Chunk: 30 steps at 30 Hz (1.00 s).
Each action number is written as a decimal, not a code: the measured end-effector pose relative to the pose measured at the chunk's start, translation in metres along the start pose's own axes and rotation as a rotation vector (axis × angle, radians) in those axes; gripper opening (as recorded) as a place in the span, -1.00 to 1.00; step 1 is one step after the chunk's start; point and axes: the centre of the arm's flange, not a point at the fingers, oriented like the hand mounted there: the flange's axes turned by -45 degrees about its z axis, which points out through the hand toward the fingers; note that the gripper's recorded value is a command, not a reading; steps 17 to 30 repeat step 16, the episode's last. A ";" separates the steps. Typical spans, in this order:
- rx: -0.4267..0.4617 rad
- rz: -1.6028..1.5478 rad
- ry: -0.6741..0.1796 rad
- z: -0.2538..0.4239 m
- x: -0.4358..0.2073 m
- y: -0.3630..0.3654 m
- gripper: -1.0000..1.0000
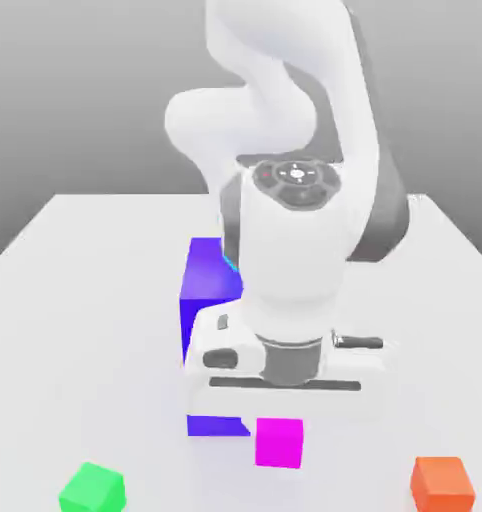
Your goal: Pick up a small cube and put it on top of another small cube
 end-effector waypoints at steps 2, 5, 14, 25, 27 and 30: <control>0.003 0.012 0.006 -0.005 0.008 0.042 -1.00; 0.007 0.034 0.018 -0.012 0.009 0.101 -1.00; 0.005 0.077 0.045 0.046 -0.007 0.147 1.00; 0.005 0.077 0.045 0.046 -0.007 0.147 1.00; 0.005 0.077 0.045 0.046 -0.007 0.147 1.00; 0.005 0.077 0.045 0.046 -0.007 0.147 1.00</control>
